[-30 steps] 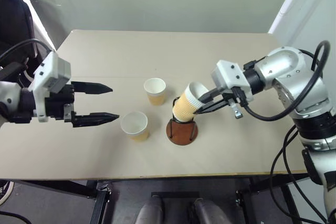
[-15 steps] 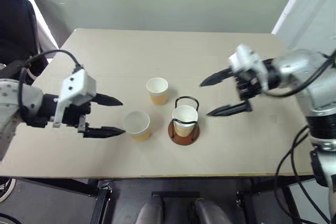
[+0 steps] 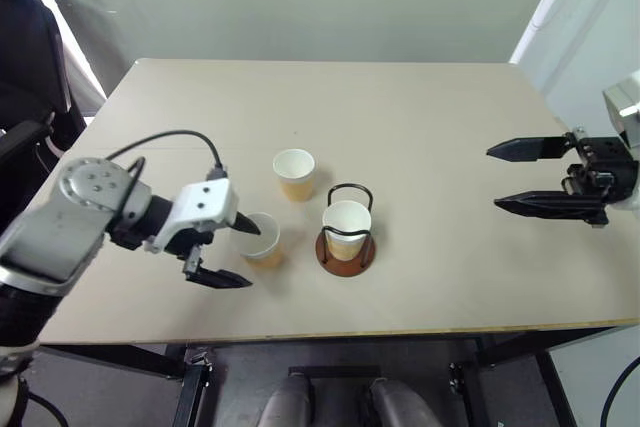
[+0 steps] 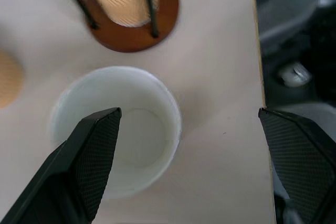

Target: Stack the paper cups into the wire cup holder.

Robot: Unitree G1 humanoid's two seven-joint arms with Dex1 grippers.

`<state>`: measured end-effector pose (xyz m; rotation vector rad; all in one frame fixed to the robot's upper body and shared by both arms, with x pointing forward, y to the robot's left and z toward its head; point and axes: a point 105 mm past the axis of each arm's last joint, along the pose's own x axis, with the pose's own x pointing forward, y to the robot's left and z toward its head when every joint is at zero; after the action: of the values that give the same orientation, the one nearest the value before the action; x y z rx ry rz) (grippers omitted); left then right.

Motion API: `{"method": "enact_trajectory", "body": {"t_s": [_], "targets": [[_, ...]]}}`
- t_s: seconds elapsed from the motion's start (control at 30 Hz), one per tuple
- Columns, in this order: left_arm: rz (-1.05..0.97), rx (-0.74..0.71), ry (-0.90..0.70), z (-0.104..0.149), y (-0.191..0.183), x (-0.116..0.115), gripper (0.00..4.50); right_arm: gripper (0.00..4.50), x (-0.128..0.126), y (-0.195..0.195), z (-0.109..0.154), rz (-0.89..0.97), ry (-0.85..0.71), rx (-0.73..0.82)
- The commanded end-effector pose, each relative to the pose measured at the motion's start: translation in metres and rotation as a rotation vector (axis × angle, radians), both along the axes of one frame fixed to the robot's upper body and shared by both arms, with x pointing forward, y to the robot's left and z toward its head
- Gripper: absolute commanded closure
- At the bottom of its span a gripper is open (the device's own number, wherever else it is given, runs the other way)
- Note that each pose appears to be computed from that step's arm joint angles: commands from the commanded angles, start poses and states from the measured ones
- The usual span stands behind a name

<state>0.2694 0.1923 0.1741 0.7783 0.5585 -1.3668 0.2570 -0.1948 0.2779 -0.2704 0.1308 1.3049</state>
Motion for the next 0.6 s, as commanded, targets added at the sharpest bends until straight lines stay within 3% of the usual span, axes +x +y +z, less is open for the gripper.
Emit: {"method": "enact_trajectory", "body": {"t_s": [0.03,0.37,0.5,0.6], "targets": [[0.014,0.020,-0.056,0.004,0.004,0.010,0.58,0.00,-0.011,0.001,0.014,-0.017,-0.072,-0.026],[-0.040,-0.031,-0.047,0.010,-0.007,0.014,4.27,0.00,-0.020,0.003,0.016,-0.053,-0.095,-0.060],[-0.058,-0.077,-0.055,0.023,-0.011,0.014,4.41,0.00,-0.020,0.002,0.017,-0.067,-0.102,-0.065],[-0.083,-0.170,-0.102,0.054,-0.019,0.018,4.41,0.00,-0.020,0.001,0.020,-0.078,-0.114,-0.062]]}}
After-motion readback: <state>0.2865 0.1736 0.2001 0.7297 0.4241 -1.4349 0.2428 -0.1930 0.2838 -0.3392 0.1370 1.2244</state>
